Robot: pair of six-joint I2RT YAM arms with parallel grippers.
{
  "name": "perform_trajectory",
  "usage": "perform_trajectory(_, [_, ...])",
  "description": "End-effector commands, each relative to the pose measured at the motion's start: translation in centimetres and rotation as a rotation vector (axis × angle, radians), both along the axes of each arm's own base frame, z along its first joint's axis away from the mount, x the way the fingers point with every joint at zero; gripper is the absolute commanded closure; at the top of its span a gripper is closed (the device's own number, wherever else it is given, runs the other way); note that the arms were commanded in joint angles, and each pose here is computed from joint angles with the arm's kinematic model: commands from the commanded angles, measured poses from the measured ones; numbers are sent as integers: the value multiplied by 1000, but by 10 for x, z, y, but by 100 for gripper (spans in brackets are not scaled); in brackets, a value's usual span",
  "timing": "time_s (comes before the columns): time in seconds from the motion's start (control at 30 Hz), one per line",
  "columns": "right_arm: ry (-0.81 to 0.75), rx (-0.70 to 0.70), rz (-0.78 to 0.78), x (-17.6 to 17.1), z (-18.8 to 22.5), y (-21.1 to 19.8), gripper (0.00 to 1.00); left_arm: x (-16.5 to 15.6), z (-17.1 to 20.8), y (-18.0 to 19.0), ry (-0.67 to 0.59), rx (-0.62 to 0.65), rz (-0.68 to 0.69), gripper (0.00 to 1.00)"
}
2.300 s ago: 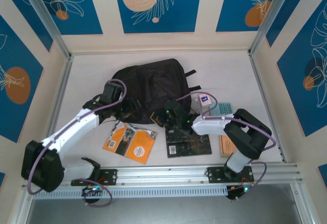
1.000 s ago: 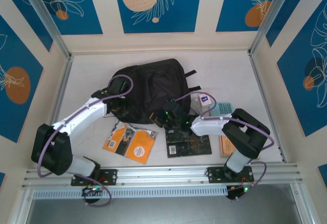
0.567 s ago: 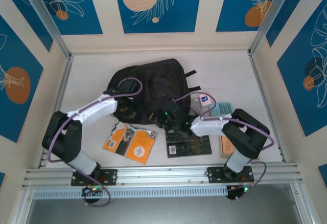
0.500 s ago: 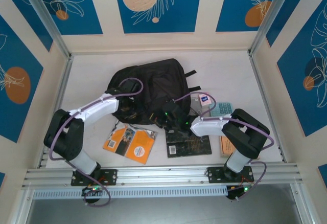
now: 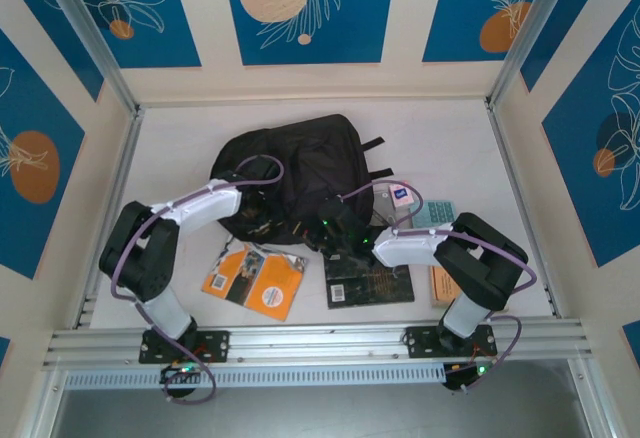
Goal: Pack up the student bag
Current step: Unzip the student bag at the center of the table.
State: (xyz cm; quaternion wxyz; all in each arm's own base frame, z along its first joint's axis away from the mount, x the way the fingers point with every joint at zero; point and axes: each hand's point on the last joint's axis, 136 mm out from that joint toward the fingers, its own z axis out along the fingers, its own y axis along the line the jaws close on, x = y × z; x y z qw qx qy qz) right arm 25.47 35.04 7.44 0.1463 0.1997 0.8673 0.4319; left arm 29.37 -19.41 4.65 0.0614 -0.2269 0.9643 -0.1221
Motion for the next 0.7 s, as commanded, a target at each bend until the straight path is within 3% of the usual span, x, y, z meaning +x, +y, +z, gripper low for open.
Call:
perform_trajectory(0.0, [-11,-15,-2,-1,-2,1,100,-15,-22,13,60,75,33,71])
perform_trajectory(0.13, [-11,-16,-3,-1,-2,1,100,-17,-34,13,71,70,37,77])
perform_trajectory(0.37, [-9,-25,-13,-2,-3,-4,100,-11,-23,13,11,47,39,100])
perform_trajectory(0.67, [-42,-73,-36,2,5,-19,100,3,62,32,-215,90,4,100])
